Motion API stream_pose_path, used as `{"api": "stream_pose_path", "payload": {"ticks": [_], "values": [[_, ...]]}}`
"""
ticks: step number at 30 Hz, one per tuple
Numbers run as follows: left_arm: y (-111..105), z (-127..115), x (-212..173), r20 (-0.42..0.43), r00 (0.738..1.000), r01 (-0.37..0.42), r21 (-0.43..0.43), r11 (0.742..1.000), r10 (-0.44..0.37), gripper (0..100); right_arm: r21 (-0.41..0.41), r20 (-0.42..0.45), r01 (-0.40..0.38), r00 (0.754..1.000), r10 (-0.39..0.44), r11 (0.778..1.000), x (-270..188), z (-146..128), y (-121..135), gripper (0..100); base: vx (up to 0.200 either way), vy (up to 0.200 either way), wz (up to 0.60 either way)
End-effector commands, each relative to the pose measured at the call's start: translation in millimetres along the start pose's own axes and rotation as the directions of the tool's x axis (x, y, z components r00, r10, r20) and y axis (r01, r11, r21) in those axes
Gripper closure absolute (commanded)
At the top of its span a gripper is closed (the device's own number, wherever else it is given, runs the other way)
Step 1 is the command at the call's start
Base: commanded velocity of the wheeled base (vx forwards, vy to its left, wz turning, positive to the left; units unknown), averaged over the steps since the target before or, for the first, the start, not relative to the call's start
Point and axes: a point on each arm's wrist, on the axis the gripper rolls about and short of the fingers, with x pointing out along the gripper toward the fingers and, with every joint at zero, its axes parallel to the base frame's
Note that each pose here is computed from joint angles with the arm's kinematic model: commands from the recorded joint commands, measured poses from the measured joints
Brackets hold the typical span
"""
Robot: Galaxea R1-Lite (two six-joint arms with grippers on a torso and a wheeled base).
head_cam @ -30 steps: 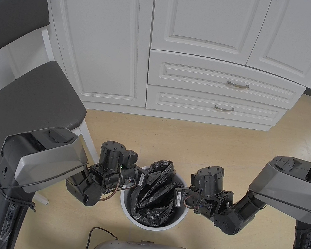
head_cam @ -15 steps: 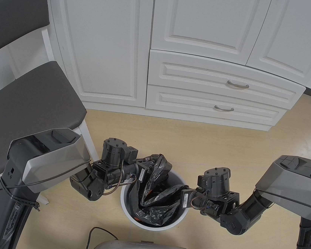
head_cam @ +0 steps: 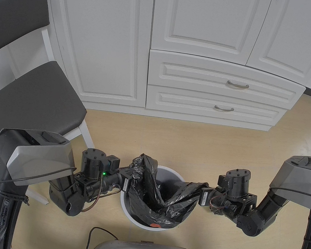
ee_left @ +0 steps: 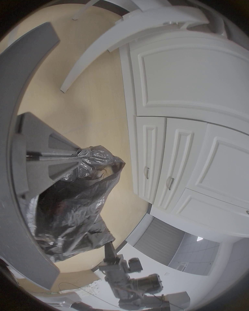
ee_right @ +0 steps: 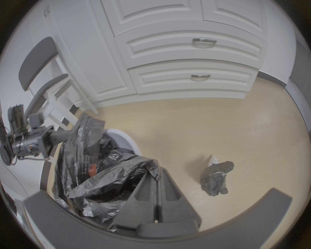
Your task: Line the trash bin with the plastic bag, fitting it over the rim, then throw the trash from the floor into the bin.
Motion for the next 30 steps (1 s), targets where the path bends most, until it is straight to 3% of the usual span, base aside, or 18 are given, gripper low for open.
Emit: {"api": "stream_pose_path", "payload": {"ticks": [1, 6, 14, 19, 23, 25, 30], "values": [[-3, -11, -36, -0.002, 1.0, -0.008, -0.004, 1.0, 0.008, 100, 0.037, 0.013, 0.066, 0.998, -0.066, 0.997, -5, -5, -28, 100, 0.0, 0.0, 0.0], [-7, -22, -54, -0.025, 0.998, -0.062, -0.002, 0.998, 0.062, 100, 0.066, 0.063, 0.123, 0.99, -0.127, 0.99, 3, 0, -40, 100, 0.0, 0.0, 0.0], [-20, -41, -77, -0.142, 0.989, -0.05, -0.031, 0.998, 0.045, 100, 0.16, 0.14, 0.149, 0.975, -0.172, 0.976, 39, -5, -40, 100, 0.0, 0.0, 0.0], [-20, -37, -78, -0.127, 0.991, -0.049, -0.031, 0.998, 0.045, 100, 0.165, 0.135, 0.137, 0.978, -0.16, 0.977, 32, -4, -37, 100, 0.0, 0.0, 0.0], [-20, -38, -76, -0.127, 0.991, -0.047, -0.028, 0.998, 0.043, 100, 0.131, 0.112, 0.109, 0.986, -0.124, 0.985, 9, -2, -31, 100, 0.0, 0.0, 0.0], [-21, -40, -77, -0.135, 0.99, -0.042, -0.019, 0.999, 0.039, 100, 0.042, 0.064, 0.054, 0.996, -0.057, 0.998, -17, -6, -32, 100, 0.0, 0.0, 0.0], [-17, -45, -74, -0.15, 0.988, -0.039, 0.011, 0.999, 0.04, 100, -0.078, -0.007, -0.006, 1.0, 0.005, 0.997, -46, -16, -38, 100, 0.0, 0.0, 0.0]]}}
